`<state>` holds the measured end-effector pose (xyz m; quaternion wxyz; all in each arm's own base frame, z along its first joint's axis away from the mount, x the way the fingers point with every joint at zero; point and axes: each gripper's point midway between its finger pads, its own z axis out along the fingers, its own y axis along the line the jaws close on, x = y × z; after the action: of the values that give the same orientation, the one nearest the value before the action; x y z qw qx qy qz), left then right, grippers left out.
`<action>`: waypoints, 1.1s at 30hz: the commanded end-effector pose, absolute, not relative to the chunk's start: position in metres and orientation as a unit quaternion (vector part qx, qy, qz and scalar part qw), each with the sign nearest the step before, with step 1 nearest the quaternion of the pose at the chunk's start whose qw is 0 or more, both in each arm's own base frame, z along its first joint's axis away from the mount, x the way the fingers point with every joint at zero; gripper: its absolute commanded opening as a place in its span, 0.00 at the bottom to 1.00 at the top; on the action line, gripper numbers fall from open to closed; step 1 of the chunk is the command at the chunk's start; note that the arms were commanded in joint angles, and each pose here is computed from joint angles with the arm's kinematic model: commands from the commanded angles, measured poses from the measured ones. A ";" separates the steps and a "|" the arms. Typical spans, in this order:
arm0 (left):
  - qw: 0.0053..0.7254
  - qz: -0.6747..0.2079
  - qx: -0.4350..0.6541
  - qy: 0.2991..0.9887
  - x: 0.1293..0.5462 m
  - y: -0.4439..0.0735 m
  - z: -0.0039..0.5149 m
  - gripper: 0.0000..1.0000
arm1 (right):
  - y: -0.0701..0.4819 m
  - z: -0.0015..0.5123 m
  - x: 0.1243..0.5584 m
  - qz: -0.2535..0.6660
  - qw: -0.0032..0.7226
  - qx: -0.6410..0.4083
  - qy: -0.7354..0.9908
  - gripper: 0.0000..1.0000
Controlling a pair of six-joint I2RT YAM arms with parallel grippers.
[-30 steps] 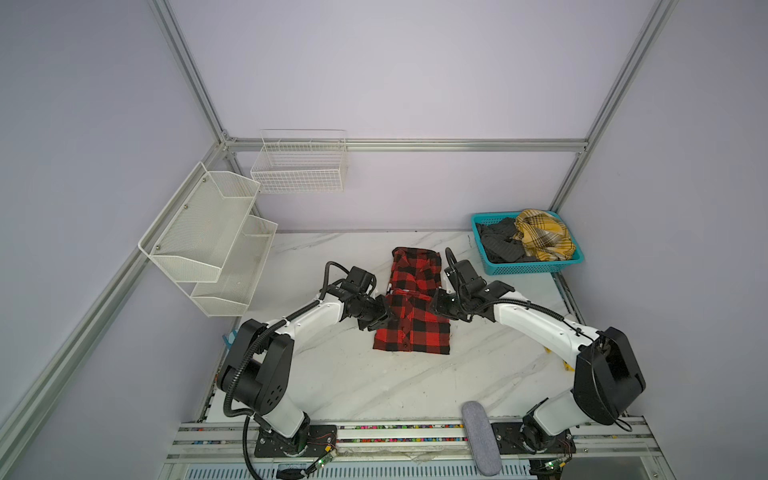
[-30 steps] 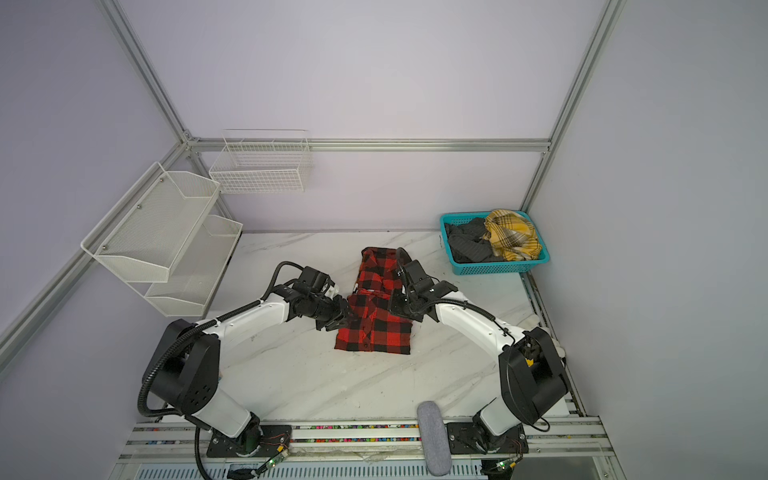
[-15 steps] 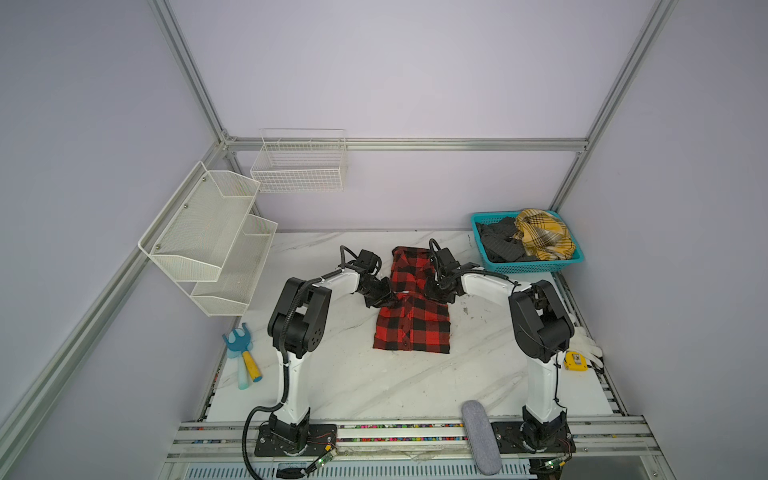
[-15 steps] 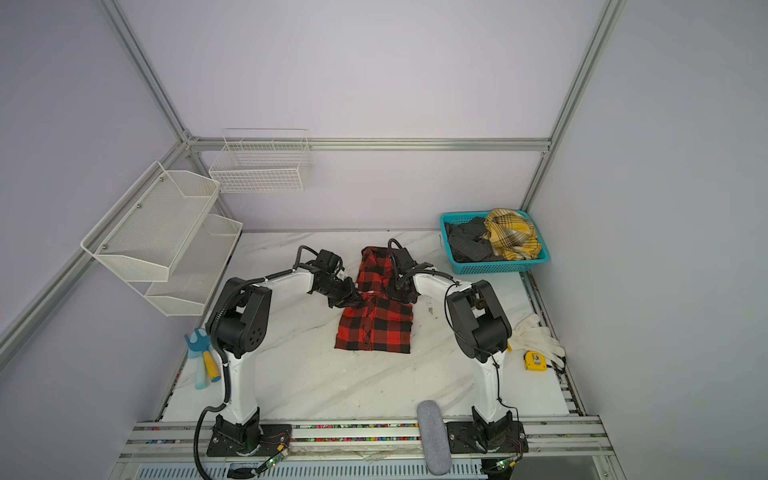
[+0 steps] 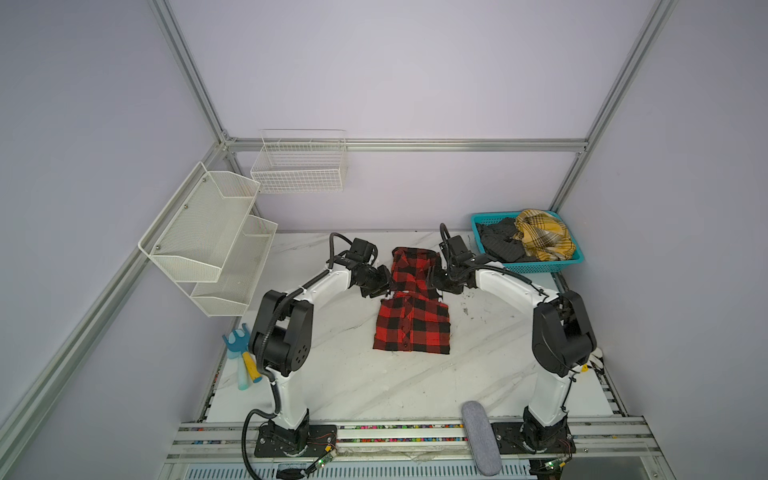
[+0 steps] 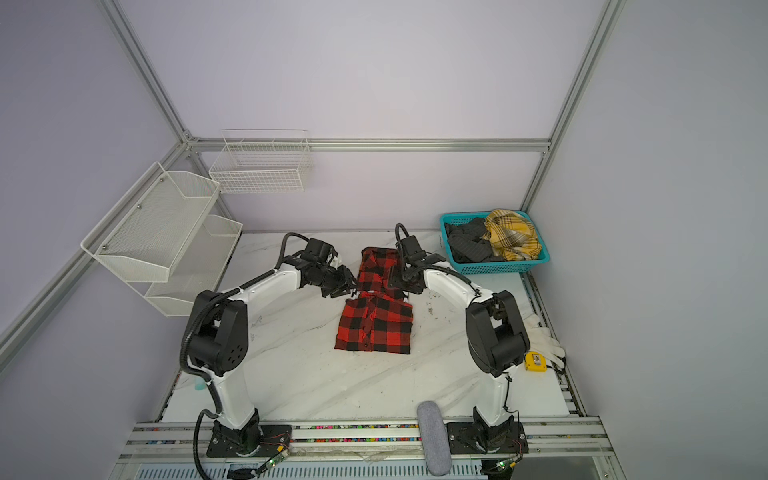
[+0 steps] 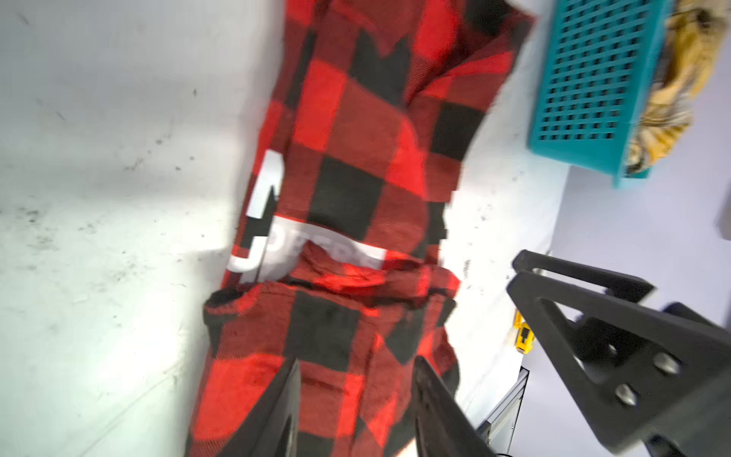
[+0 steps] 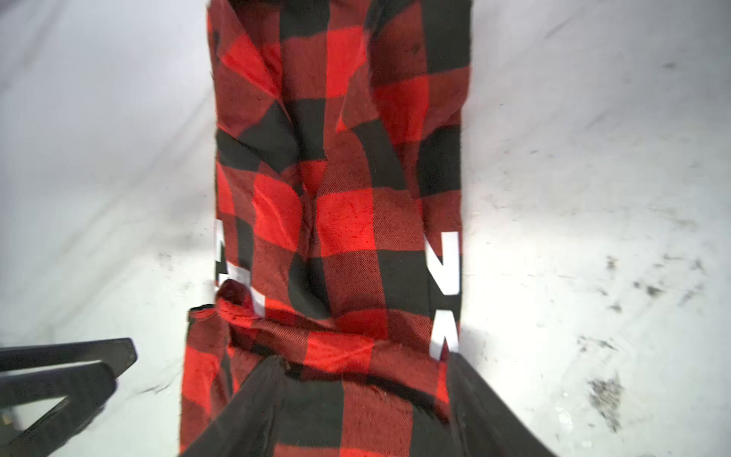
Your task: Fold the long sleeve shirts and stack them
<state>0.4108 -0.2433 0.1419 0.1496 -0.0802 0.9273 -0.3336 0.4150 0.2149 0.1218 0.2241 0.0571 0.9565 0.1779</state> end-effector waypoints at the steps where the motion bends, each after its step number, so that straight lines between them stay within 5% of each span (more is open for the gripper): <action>1: 0.158 -0.356 -0.038 0.920 0.382 -0.269 0.173 0.43 | 0.194 0.090 0.392 0.183 0.169 0.056 0.967 0.69; 12: 0.069 -0.344 -0.028 0.936 0.319 -0.294 0.110 0.31 | 0.195 0.043 0.375 0.196 0.127 0.049 0.971 0.60; 19: 0.049 -0.306 -0.033 0.950 0.315 -0.286 0.074 0.29 | 0.199 0.044 0.377 0.206 0.131 0.045 0.969 0.33; 26: 0.035 -0.286 -0.033 0.957 0.309 -0.280 0.054 0.28 | 0.199 0.035 0.381 0.203 0.127 0.043 0.970 0.37; 30: 0.031 -0.277 -0.033 0.960 0.308 -0.277 0.047 0.27 | 0.201 0.045 0.387 0.204 0.140 0.044 0.968 0.01; 33: 0.024 -0.274 -0.034 0.961 0.306 -0.277 0.042 0.27 | 0.198 0.070 0.395 0.196 0.164 0.042 0.966 0.00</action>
<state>0.3134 -0.2844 0.0580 0.0332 -0.0384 0.9550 -0.2921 0.3825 0.1977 0.0404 0.1289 0.0485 0.9701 0.2001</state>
